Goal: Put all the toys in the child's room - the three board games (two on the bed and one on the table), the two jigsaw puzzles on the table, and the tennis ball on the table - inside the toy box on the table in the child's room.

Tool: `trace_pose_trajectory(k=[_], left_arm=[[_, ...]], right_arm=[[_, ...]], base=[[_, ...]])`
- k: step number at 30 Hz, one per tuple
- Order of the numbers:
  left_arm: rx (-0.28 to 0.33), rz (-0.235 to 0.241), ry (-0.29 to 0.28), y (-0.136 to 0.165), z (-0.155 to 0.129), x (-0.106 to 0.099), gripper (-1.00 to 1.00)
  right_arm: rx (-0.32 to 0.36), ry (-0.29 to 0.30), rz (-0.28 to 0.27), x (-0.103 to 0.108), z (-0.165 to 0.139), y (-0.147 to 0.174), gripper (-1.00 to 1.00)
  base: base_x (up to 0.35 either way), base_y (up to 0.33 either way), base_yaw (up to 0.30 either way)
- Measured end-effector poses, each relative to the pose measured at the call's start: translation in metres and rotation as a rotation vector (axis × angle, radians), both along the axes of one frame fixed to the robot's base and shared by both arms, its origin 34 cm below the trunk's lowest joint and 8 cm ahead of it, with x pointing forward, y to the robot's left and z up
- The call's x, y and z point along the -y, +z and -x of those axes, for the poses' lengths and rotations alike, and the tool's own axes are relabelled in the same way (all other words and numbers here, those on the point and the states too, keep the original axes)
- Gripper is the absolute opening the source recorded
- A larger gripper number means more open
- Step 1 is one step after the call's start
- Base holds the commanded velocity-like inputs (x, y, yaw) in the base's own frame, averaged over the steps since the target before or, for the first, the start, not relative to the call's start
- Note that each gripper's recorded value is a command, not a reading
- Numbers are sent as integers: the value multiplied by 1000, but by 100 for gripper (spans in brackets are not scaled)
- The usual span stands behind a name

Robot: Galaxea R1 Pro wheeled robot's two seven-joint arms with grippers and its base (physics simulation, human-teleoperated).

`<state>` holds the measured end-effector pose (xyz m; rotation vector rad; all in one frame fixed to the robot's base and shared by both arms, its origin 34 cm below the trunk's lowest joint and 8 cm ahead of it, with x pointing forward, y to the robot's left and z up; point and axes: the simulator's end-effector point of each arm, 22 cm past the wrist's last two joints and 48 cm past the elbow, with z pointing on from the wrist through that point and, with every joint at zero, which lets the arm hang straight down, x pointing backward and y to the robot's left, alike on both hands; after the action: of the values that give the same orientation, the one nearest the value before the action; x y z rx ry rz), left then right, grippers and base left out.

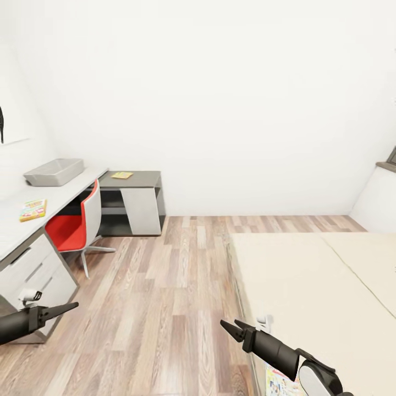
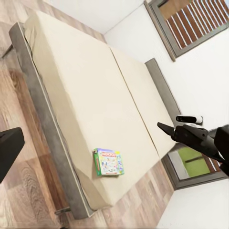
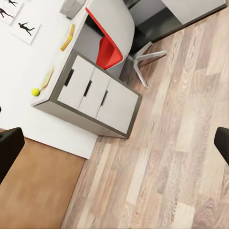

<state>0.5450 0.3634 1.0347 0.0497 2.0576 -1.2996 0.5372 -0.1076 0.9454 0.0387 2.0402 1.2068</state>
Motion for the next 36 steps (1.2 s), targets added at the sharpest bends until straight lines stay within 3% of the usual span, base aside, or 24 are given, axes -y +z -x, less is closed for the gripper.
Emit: trace_pose_trajectory(k=[17,36], left_arm=[[16,1,1,7,1,0,100],[35,1,1,15,1,0,100]], right_arm=[[14,0,0,0,0,6,100],[33,0,0,0,-1,14,100]], base=[[24,283,-207],[183,252,-229]])
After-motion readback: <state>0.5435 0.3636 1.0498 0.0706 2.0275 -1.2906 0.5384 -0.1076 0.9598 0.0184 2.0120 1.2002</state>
